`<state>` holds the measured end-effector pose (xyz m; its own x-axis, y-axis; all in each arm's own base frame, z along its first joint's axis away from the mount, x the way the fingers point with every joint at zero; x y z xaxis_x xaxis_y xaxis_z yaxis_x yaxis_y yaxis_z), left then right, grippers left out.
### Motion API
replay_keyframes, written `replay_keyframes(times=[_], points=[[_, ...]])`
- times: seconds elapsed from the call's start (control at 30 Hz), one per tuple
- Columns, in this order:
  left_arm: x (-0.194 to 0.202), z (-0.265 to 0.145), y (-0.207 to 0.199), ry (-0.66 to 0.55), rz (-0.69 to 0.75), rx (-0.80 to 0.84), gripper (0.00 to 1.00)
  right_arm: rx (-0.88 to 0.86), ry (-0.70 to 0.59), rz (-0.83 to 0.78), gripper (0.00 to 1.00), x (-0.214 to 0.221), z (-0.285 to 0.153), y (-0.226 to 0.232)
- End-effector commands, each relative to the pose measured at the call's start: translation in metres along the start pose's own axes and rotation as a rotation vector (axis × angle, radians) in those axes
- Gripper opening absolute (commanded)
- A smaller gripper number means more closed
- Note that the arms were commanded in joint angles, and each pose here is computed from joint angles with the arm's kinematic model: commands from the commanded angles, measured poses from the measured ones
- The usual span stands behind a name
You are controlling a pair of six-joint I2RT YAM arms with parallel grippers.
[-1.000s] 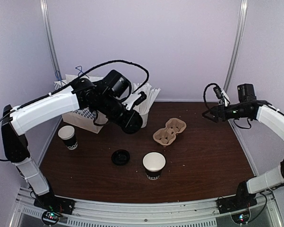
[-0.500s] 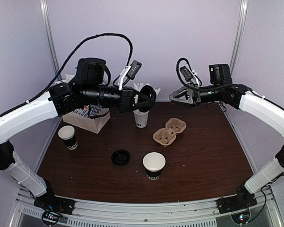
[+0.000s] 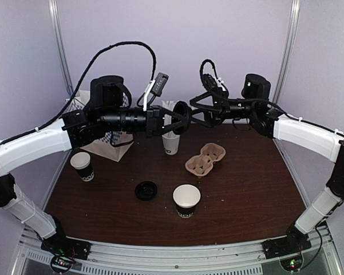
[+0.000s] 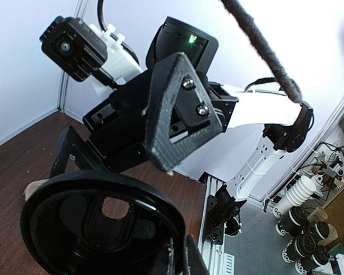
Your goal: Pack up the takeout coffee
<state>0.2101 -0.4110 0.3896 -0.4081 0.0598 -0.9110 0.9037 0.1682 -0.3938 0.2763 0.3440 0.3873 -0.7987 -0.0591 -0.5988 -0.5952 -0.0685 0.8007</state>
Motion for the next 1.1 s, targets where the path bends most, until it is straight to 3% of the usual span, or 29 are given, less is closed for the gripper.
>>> replay_keyframes(times=[0.0, 0.47, 0.9, 0.97, 1.07], points=[[-0.027, -0.015, -0.02, -0.111, 0.058, 0.046, 0.05, -0.057, 0.017, 0.007, 0.98, 0.006, 0.008, 0.009], [-0.025, -0.016, -0.023, -0.142, 0.065, 0.078, 0.06, -0.139, 0.049, 0.041, 0.92, 0.021, 0.022, 0.021], [-0.02, -0.018, -0.022, -0.144, 0.071, 0.078, 0.06, -0.16, 0.066, 0.033, 0.74, 0.029, 0.027, 0.025], [-0.019, -0.018, -0.021, -0.143, 0.069, 0.073, 0.11, -0.15, 0.068, 0.028, 0.73, 0.029, 0.027, 0.023], [-0.017, -0.02, -0.019, -0.135, 0.061, 0.052, 0.27, -0.124, 0.077, 0.013, 0.72, 0.029, 0.026, 0.017]])
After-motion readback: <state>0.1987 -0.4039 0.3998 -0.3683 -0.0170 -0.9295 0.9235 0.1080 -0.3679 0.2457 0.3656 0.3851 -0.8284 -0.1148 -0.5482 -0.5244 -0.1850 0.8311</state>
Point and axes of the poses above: each gripper's point midway between its finger pads, its own z axis out along the fingers, its own y axis along the line the jaws close on, x = y × z, the point moved 1 cm from there along -z, back along the fingers
